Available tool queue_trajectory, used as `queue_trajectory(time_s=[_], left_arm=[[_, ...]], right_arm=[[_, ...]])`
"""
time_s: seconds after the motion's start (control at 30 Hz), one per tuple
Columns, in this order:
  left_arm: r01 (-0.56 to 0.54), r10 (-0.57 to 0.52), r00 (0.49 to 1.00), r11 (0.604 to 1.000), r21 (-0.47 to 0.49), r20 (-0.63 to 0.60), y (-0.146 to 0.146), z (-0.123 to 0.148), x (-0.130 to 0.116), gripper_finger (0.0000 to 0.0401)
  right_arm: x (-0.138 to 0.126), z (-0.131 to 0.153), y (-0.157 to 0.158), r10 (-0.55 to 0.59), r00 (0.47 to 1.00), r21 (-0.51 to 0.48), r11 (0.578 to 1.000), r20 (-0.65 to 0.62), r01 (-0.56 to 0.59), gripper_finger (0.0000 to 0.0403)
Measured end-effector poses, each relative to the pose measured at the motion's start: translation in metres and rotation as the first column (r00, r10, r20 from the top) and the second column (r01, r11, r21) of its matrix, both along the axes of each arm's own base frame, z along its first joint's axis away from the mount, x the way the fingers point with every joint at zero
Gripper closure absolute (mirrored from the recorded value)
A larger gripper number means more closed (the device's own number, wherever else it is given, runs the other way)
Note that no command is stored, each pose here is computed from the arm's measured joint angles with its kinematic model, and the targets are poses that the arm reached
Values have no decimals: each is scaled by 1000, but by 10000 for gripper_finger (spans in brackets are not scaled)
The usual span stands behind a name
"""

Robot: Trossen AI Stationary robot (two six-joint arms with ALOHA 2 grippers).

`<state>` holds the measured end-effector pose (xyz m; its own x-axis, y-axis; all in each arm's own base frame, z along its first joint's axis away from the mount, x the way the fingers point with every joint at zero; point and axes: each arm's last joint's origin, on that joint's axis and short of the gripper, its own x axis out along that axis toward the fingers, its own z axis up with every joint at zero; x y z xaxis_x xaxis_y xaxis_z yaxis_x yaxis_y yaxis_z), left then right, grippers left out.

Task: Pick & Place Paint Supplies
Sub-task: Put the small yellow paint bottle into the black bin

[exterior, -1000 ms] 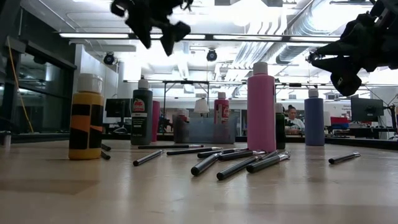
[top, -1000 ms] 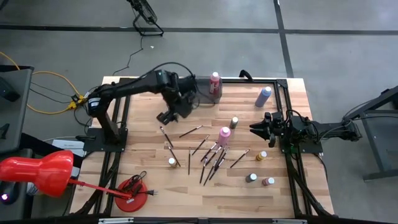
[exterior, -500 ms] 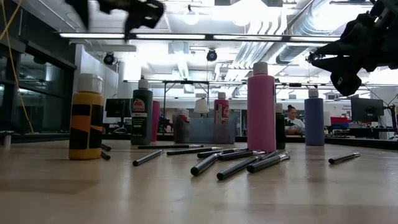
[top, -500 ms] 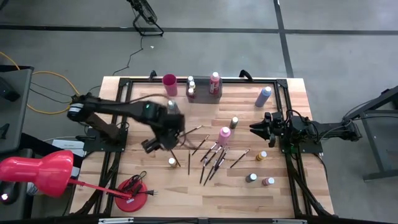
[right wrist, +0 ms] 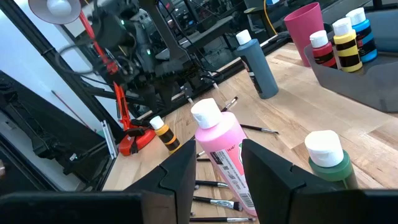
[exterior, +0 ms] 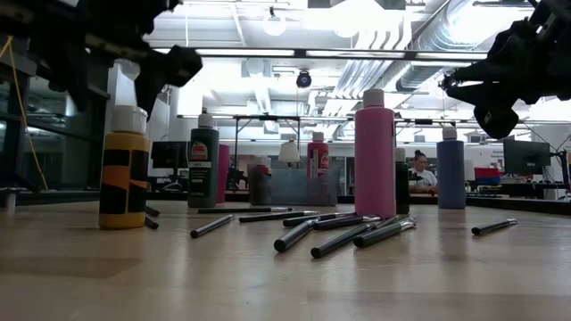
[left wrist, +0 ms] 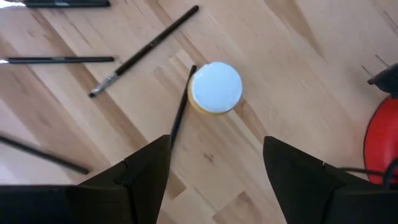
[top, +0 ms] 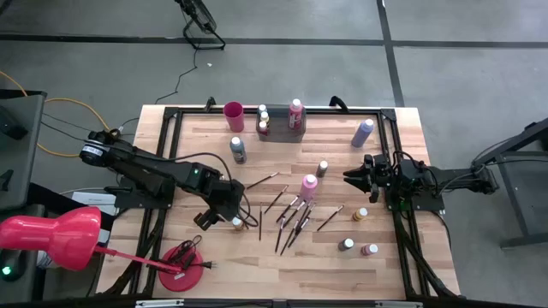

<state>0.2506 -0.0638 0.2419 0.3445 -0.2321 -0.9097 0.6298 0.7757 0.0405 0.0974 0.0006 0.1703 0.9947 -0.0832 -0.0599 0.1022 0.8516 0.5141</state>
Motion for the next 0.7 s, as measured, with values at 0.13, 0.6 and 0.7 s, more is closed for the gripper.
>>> queue_trajectory(time_s=[0.13, 0.6, 0.7], left_arm=[[-50, 50, 999, 998, -26, -4, -1, -12, -1, 153], [-188, 196, 979, 974, -125, 58, -3, -22, 6, 153], [-182, 191, 980, 974, -136, 55, -3, -22, 6, 153]], right_arm=[[0, 0, 0, 0, 1000, 0, 1000, 0, 0, 279], [0, 0, 0, 0, 1000, 0, 1000, 0, 0, 279], [0, 0, 0, 0, 1000, 0, 1000, 0, 0, 279]])
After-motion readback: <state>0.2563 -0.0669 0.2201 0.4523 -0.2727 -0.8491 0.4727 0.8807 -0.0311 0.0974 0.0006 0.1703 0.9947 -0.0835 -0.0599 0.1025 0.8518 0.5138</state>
